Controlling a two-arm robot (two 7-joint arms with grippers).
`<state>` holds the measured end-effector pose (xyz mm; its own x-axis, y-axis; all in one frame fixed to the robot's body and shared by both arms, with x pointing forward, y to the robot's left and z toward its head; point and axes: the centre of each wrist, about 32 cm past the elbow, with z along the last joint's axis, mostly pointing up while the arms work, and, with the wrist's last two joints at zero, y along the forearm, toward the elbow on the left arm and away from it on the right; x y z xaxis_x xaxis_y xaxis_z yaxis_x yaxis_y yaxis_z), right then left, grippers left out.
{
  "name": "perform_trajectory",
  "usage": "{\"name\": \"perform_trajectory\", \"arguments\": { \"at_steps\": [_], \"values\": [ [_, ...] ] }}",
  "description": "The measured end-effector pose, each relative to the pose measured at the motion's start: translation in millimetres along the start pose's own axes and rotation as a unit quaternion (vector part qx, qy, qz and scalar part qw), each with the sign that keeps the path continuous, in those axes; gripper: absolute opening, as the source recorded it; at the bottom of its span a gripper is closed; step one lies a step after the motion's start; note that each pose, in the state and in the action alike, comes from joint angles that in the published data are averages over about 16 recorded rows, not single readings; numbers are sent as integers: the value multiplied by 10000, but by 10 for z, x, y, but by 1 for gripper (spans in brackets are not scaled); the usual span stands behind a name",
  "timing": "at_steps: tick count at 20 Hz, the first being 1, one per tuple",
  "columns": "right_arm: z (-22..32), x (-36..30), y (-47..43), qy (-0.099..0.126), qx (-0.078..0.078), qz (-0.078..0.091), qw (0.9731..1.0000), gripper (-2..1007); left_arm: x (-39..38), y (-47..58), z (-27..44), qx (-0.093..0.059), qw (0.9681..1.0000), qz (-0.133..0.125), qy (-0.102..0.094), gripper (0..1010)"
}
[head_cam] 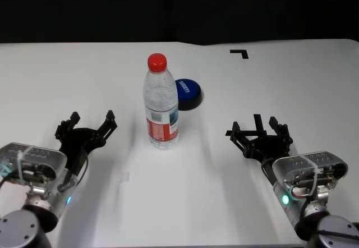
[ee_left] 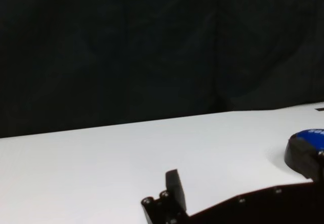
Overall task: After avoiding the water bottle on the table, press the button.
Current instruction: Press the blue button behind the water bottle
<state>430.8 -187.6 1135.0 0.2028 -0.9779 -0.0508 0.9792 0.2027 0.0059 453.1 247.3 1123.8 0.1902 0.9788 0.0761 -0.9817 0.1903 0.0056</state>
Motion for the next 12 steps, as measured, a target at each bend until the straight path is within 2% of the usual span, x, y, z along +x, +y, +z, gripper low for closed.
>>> {"name": "perform_trajectory", "arguments": {
  "at_steps": [12],
  "values": [
    [0, 0, 0, 0, 0, 0, 10000, 1003, 0, 0, 0, 0, 10000, 0, 0, 1003]
  ]
}}
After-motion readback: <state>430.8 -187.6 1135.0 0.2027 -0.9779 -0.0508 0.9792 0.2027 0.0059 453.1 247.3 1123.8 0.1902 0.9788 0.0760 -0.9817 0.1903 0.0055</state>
